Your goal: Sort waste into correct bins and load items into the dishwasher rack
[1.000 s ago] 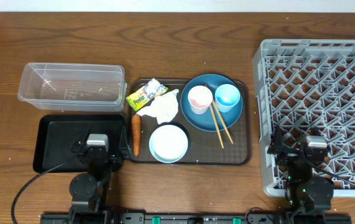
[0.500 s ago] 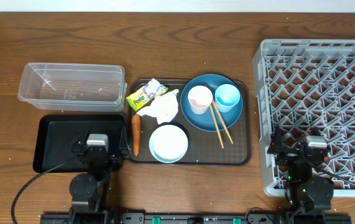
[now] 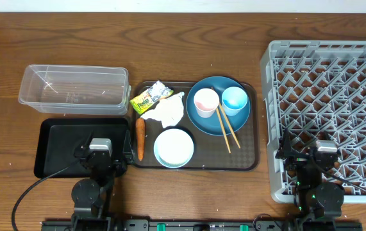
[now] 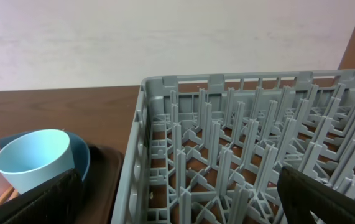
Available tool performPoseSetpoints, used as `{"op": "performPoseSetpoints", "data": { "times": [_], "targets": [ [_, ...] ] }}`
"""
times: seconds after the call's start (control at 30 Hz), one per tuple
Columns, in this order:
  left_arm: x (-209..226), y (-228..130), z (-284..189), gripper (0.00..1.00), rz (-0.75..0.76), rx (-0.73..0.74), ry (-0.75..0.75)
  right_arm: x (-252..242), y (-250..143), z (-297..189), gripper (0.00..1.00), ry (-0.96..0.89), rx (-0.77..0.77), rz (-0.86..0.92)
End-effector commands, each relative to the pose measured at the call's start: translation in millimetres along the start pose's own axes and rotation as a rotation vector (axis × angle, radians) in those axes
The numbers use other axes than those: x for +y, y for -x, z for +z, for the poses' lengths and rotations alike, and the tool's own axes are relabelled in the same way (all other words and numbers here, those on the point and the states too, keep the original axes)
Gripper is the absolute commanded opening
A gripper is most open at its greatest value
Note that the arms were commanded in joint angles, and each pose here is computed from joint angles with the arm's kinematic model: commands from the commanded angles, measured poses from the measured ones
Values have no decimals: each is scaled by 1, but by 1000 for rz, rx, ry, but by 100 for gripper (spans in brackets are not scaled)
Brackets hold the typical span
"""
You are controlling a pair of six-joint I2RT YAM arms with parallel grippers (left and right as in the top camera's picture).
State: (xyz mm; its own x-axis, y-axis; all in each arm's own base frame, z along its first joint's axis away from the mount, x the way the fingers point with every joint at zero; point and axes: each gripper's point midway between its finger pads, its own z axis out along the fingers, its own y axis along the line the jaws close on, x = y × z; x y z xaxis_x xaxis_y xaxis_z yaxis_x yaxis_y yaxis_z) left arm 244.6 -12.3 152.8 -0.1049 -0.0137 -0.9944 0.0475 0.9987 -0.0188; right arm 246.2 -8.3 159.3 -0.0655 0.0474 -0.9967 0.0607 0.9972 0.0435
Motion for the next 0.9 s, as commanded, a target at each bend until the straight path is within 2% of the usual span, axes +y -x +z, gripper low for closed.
{"op": "performPoseSetpoints", "data": {
  "times": [0.0,0.87],
  "targets": [
    [4,-15,1,98,-12,47,19,0,-1,0,99,0,1,6],
    [13,-17,0,98,7,52,71,0,-1,0,99,0,1,6]
  ]
}}
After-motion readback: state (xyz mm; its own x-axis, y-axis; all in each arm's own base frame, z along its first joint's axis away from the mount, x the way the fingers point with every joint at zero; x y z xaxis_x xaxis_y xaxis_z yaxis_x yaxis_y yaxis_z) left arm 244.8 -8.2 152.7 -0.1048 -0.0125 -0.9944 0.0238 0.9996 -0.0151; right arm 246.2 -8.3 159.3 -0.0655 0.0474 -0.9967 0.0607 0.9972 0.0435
